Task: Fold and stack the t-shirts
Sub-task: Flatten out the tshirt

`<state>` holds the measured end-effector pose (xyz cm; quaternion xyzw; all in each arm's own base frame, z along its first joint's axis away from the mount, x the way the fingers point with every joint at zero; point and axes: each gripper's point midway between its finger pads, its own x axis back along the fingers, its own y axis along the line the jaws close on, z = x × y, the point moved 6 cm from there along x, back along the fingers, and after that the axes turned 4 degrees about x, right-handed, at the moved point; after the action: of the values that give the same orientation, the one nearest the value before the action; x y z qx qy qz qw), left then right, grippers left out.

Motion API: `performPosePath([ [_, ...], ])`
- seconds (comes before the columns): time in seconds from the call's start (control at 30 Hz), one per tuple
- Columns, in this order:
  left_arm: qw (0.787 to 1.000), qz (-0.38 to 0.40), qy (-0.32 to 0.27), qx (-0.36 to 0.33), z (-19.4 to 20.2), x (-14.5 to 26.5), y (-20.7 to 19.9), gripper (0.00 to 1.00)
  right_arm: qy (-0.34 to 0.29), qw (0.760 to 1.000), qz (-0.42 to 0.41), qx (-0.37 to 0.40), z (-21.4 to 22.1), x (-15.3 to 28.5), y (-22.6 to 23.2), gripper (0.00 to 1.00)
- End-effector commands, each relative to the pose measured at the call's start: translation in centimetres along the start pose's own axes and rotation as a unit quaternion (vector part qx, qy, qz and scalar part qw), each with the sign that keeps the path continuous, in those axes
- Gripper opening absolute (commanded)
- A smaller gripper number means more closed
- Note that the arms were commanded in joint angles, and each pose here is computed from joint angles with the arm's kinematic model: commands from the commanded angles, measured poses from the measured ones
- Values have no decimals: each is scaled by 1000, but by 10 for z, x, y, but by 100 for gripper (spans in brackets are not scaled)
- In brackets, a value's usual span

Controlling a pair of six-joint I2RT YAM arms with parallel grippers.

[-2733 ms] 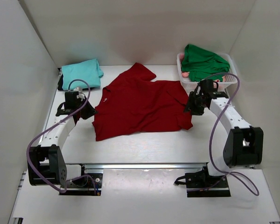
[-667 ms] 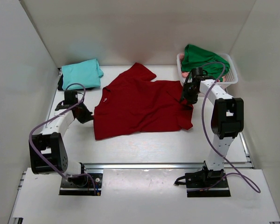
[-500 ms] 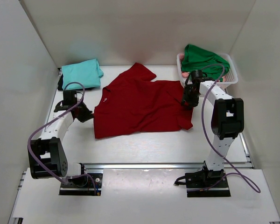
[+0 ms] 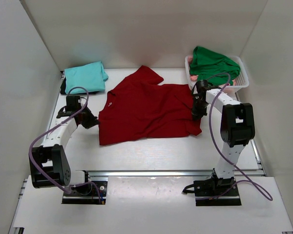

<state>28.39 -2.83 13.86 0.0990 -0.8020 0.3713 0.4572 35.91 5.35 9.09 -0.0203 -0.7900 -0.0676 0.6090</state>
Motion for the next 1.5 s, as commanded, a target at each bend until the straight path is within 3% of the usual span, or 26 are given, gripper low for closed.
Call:
performPosePath([
  [0.0, 999, 29, -12, 2, -2, 11, -8, 0, -37, 999, 0, 10, -12, 21, 4, 0],
  [0.13, 998, 46, -36, 1, -21, 24, -24, 0, -72, 997, -25, 1, -27, 61, 10, 0],
  [0.23, 992, 84, -93, 2, -61, 56, -60, 0, -165, 983, -82, 17, -60, 123, 25, 0],
  [0.33, 979, 117, -164, -11, -121, 98, -105, 0, -269, 952, -141, 32, -93, 194, 36, 0],
  [0.4, 959, 159, -232, -31, -163, 154, -145, 0, -351, 922, -154, 49, -110, 254, 46, 0],
  [0.5, 939, 181, -288, -41, -195, 198, -170, 0, -436, 886, -151, 47, -118, 314, 45, 0],
  [0.57, 913, 216, -343, -55, -206, 247, -191, 0, -494, 855, -152, 42, -112, 354, 36, 0],
  [0.7, 869, 261, -413, -71, -197, 308, -204, 0, -576, 802, -150, 50, -84, 414, 25, 0],
  [0.83, 820, 297, -480, -91, -174, 372, -212, 0, -621, 766, -149, 69, -52, 454, 19, 0],
  [1.0, 781, 319, -523, -123, -148, 419, -217, 0, -642, 742, -176, 81, -33, 482, 20, 0],
  [1.1, 767, 335, -530, -135, -137, 431, -219, 0, -634, 742, -199, 90, -35, 483, 32, 0],
  [1.17, 773, 341, -518, -133, -139, 421, -219, 0, -622, 748, -209, 95, -44, 477, 42, 0],
  [1.27, 803, 335, -477, -123, -149, 385, -219, 0, -565, 778, -259, 97, -65, 446, 52, 0],
  [1.47, 901, 320, -287, -59, -180, 235, -212, 0, -391, 866, -298, 88, -104, 339, 78, 0],
])
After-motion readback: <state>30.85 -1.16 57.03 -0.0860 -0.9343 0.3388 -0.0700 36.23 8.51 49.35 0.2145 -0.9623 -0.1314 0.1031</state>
